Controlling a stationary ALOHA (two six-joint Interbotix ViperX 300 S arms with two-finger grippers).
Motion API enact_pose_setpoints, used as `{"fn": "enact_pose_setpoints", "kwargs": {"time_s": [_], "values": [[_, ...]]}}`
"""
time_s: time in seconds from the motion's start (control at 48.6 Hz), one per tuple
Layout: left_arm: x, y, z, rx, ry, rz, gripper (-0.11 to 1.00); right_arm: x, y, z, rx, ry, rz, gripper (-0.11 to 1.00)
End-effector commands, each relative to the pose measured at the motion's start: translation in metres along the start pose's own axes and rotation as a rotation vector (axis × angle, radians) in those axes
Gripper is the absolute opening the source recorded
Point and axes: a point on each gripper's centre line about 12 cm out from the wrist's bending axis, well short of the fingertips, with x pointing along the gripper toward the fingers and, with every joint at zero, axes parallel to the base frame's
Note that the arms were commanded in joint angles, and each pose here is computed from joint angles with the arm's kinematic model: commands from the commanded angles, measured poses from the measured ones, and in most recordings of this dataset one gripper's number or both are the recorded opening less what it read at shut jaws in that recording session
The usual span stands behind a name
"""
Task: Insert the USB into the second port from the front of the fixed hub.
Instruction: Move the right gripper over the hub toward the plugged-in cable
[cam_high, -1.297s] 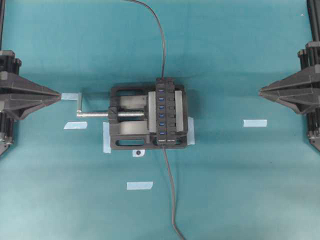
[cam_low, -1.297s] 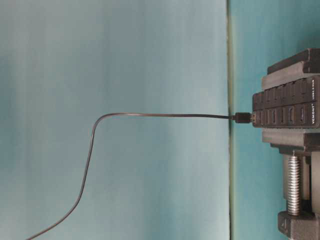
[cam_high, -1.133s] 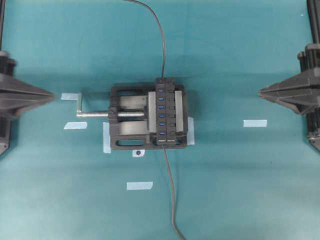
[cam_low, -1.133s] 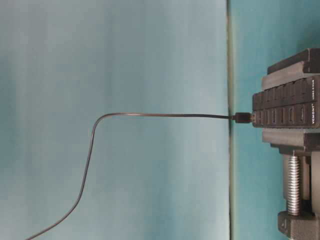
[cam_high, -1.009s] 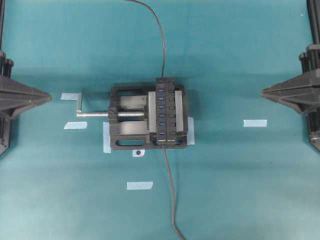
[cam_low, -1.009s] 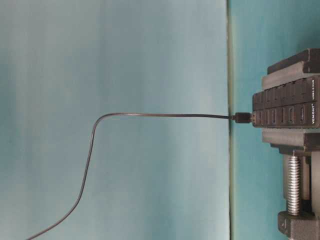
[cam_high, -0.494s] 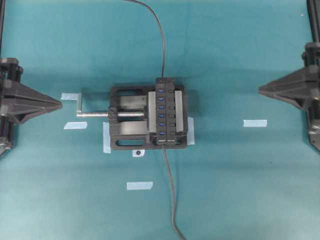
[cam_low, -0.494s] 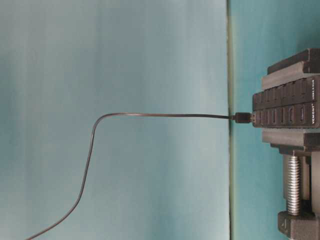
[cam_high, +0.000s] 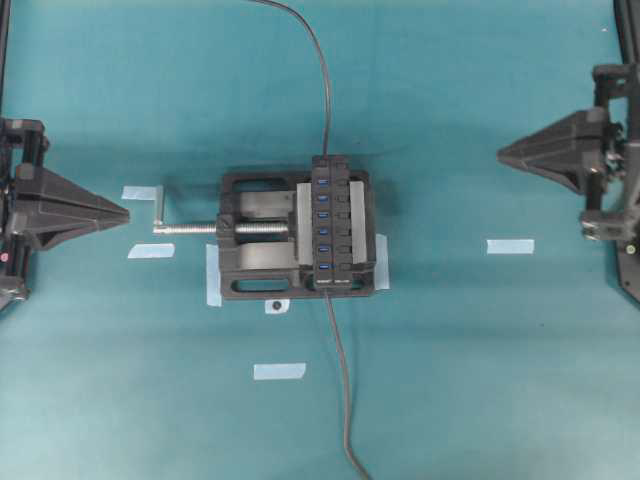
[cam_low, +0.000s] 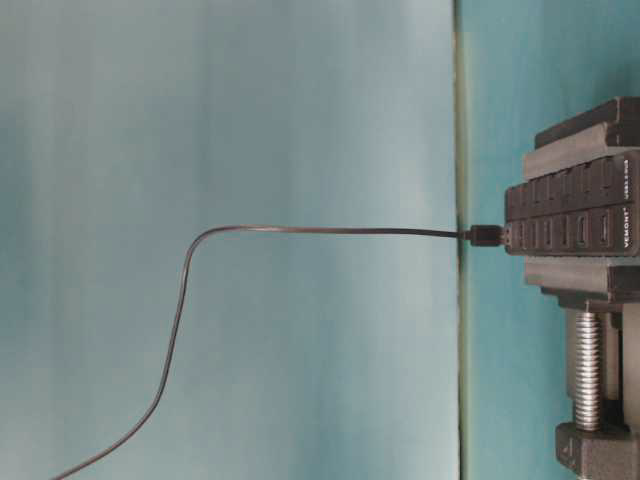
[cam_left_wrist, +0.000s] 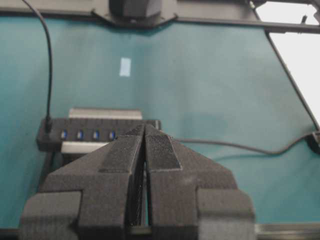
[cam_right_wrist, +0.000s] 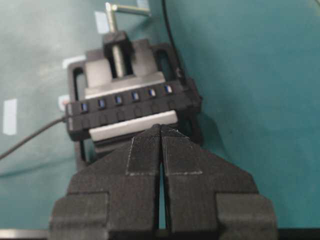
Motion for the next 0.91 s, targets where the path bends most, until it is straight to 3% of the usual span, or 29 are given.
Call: {"fn": "enact_pose_setpoints", "kwargs": {"time_s": [0.0,0.597,0.886], "values": [[0.002,-0.001,0.008,0.0,-0.011,-0.002,0.0,0.006,-0.001,0.013,-0.002,-0.001,-0.011,-0.01],[0.002,-0.001,0.004,-0.001,0.012,-0.001,0.0,0.066,-0.011,0.02,0.0,0.246,-0.064,-0.01],[0.002,-0.001,0.005,0.0,0.009,-0.001,0.0,0.104,-0.014,0.023,-0.051,0.344,-0.068,-0.01]]}}
